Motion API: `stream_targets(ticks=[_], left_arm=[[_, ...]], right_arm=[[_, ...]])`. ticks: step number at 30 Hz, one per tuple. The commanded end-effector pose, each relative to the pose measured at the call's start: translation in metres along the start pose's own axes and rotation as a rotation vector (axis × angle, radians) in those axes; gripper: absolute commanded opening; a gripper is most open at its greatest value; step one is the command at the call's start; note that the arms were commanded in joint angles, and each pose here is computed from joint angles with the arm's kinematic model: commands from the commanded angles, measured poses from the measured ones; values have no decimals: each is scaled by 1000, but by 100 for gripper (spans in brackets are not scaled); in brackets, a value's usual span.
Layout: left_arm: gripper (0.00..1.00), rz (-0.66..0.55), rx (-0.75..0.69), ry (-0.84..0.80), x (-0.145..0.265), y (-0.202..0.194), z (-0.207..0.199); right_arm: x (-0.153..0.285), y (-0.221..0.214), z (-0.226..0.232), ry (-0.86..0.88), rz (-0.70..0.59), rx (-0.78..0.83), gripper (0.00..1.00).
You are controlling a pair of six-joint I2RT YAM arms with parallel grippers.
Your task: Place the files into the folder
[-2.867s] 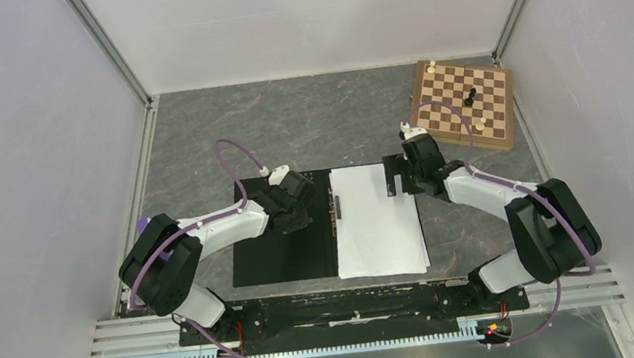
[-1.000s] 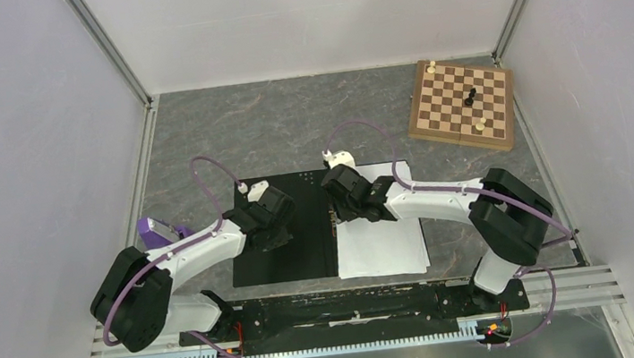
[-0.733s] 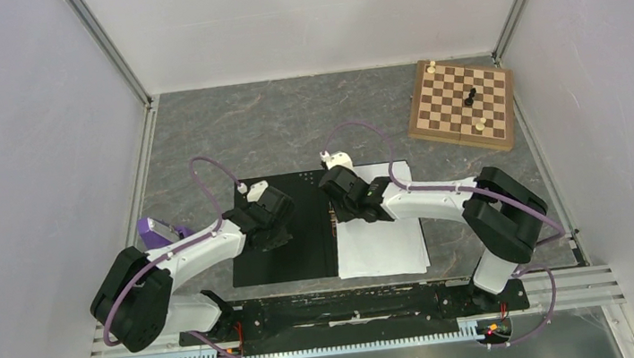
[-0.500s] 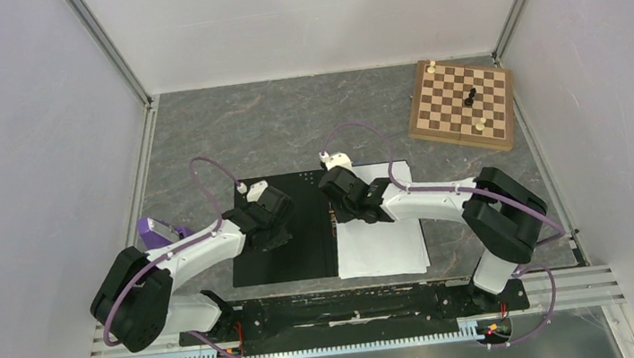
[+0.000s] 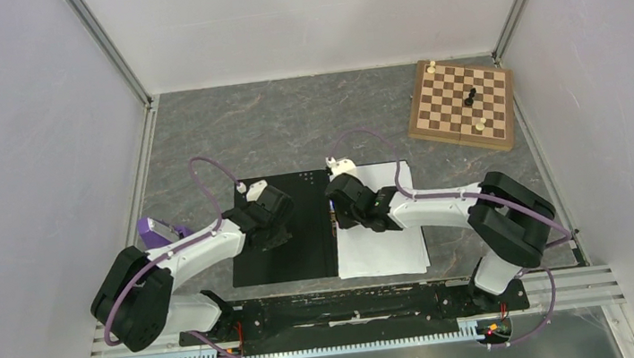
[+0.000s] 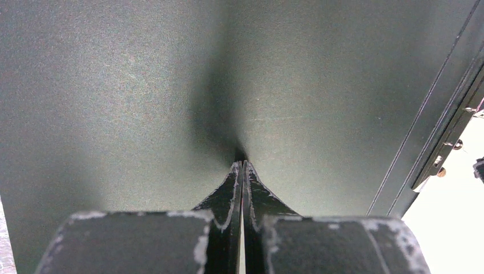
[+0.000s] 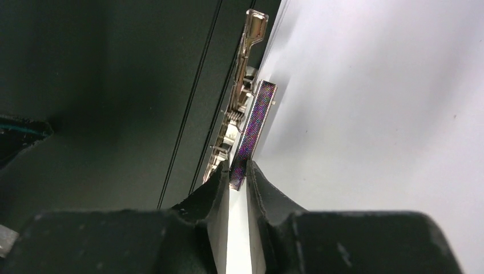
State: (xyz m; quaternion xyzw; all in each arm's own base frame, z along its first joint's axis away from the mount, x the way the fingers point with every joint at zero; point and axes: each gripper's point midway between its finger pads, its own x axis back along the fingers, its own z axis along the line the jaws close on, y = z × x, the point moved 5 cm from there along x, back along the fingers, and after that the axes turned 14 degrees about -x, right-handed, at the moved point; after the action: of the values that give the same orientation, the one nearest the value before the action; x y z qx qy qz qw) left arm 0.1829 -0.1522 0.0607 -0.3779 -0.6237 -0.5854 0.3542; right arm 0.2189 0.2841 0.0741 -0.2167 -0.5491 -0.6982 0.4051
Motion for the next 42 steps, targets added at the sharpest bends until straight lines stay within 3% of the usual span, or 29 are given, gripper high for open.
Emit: stream_targets(ticks=[1, 15, 23, 35, 42], left_arm=[[2, -13, 59, 5, -4, 5, -2], [2, -25, 50, -62, 6, 25, -20], [2, -57, 29, -140, 19, 54, -44], [3, -52, -9, -198, 10, 83, -75], [11, -77, -19, -243, 0, 125, -105]], right_arm=[[5, -16, -12, -13, 33, 5, 13], [0, -28, -21, 31, 10, 18, 9], [-12, -24, -52, -5, 5, 52, 4], [-10, -29, -74, 16, 38, 199, 0], [-2, -37, -81, 67, 45, 229, 0]])
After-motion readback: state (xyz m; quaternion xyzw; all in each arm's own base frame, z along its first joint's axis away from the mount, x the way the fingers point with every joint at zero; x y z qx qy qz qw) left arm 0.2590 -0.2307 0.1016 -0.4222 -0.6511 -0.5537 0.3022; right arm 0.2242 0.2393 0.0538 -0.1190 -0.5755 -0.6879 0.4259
